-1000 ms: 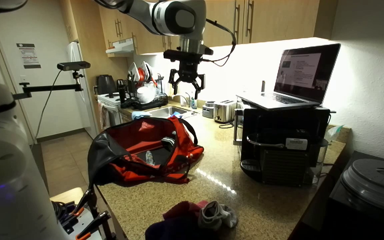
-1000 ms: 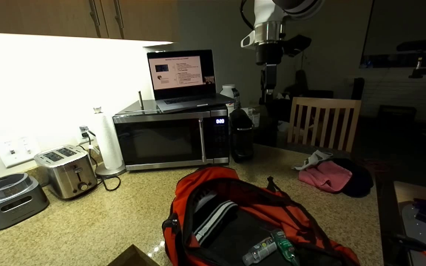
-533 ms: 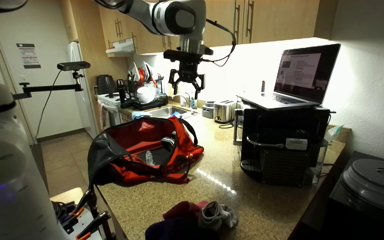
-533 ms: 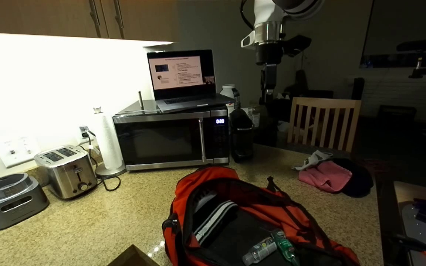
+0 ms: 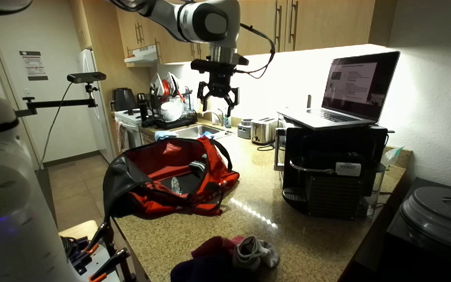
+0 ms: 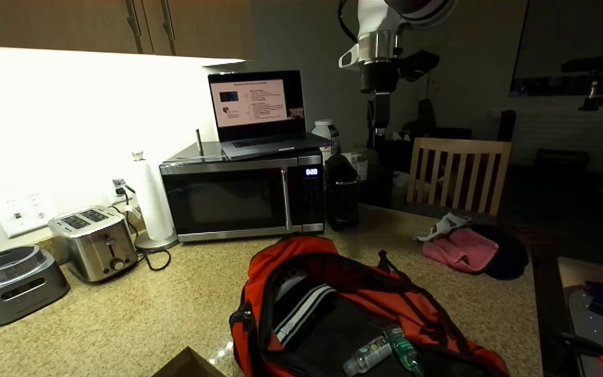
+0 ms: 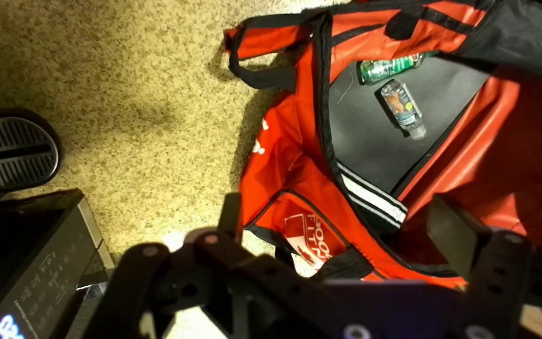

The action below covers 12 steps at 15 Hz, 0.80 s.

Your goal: Pick up the bottle from the bag and put it on the table

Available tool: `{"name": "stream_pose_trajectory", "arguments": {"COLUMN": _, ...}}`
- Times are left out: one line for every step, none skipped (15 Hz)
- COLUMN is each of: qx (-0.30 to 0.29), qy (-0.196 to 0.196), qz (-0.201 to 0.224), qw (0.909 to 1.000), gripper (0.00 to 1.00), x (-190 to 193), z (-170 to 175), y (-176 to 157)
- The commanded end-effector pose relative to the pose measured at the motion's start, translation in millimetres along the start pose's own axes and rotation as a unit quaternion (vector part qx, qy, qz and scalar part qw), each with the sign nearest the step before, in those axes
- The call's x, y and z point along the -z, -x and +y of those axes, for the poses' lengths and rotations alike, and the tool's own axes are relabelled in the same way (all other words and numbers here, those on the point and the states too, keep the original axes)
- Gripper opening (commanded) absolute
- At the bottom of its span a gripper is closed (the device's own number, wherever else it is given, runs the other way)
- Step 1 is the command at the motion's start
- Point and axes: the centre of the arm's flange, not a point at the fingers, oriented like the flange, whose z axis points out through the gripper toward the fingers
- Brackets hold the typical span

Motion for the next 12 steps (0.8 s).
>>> {"name": "stream_pose_trajectory", "arguments": {"qx": -0.016, "qy": -0.004, "qz": 0.007, "qw": 0.9998, "gripper": 1.0, "x": -28.7, "z": -19.1, "y": -14.9}}
{"name": "stream_pose_trajectory", "arguments": {"qx": -0.021, "qy": -0.005, "qz": 0.003, "qw": 0.9998, "gripper": 1.0, "x": -38.3, "z": -25.3, "y": -20.2}}
{"name": "stream_pose_trajectory", "arguments": {"qx": -0.024, "qy": -0.008, "qz": 0.003, "qw": 0.9997, "gripper": 1.0, "x": -48.5, "z": -31.4, "y": -25.4}}
{"name": "stream_pose_trajectory", "arguments": {"qx": -0.03, "qy": -0.008, "qz": 0.001, "qw": 0.9995, "gripper": 1.0, "x": -58.9, "z": -37.0, "y": -30.6}}
{"name": "stream_pose_trajectory", "arguments": {"qx": -0.032, "qy": -0.011, "qz": 0.0, "qw": 0.9994, "gripper": 1.0, "x": -70.0, "z": -42.4, "y": -35.7}}
{"name": "stream_pose_trajectory", "arguments": {"qx": -0.032, "qy": -0.015, "qz": -0.002, "qw": 0.9994, "gripper": 1.0, "x": -80.6, "z": -46.8, "y": -40.0}}
{"name": "stream_pose_trajectory", "arguments": {"qx": -0.036, "qy": -0.015, "qz": -0.005, "qw": 0.9992, "gripper": 1.0, "x": -91.9, "z": -50.2, "y": -44.4}}
{"name": "stream_pose_trajectory", "arguments": {"qx": -0.032, "qy": -0.02, "qz": -0.006, "qw": 0.9993, "gripper": 1.0, "x": -102.8, "z": -52.7, "y": -47.8}}
{"name": "stream_pose_trajectory", "arguments": {"qx": -0.03, "qy": -0.022, "qz": -0.009, "qw": 0.9993, "gripper": 1.0, "x": -112.4, "z": -54.0, "y": -50.9}}
{"name": "stream_pose_trajectory", "arguments": {"qx": -0.023, "qy": -0.028, "qz": -0.012, "qw": 0.9993, "gripper": 1.0, "x": -123.0, "z": -54.5, "y": -53.9}}
{"name": "stream_pose_trajectory", "arguments": {"qx": -0.018, "qy": -0.033, "qz": -0.014, "qw": 0.9992, "gripper": 1.0, "x": -131.8, "z": -54.7, "y": -56.6}}
{"name": "stream_pose_trajectory", "arguments": {"qx": -0.015, "qy": -0.037, "qz": -0.017, "qw": 0.999, "gripper": 1.0, "x": -140.2, "z": -53.7, "y": -59.4}}
